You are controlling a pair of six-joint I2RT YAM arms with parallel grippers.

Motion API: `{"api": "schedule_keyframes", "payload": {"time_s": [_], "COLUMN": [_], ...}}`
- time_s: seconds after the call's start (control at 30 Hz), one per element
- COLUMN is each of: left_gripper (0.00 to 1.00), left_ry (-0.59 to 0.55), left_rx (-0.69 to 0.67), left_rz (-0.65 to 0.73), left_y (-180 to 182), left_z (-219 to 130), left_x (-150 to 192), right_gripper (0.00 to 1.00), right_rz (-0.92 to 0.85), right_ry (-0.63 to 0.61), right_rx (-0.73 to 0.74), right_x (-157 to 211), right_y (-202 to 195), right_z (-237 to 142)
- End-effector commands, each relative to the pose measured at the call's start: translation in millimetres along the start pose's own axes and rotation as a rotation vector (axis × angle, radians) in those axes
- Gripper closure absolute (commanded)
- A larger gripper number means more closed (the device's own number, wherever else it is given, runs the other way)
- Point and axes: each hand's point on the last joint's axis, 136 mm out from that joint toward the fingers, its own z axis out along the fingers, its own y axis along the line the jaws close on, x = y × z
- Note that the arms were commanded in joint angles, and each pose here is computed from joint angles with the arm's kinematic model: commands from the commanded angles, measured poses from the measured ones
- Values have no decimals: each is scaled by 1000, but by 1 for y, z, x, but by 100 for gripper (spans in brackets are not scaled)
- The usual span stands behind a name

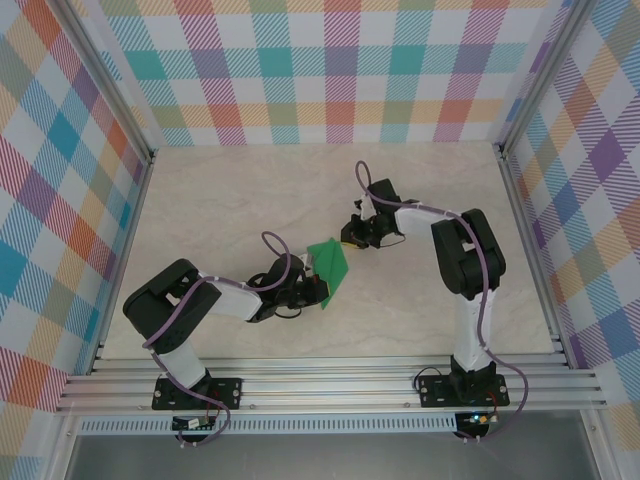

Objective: Fold a paper plane with a square sheet of paper (pick it up from the middle)
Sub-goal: Fourth fold the wing at the center of the table.

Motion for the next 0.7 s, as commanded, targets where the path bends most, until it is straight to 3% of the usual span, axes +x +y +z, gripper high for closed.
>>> {"api": "schedule_keyframes", "payload": {"time_s": [0.0,0.13,0.3,0.67], "left_gripper": [100,100,100,100], "left_ry": [223,225,224,234], "left_rx": [-268,-266,-263,-265], "left_rz": [-66,-65,-62,-59], "left_y": [79,78,77,77], "left_z": [-4,-4,-4,-5], "left_x": [70,70,70,72], "right_gripper": [86,86,86,88], "right_rz": [-72,-109,-77,-42], "right_ry": [14,66,89,47], "right_rx": [-131,-168,-136,34], "right_x": [12,34,39,6], "right_y": [42,57,41,5], "right_z": [-12,-4,10,34]}}
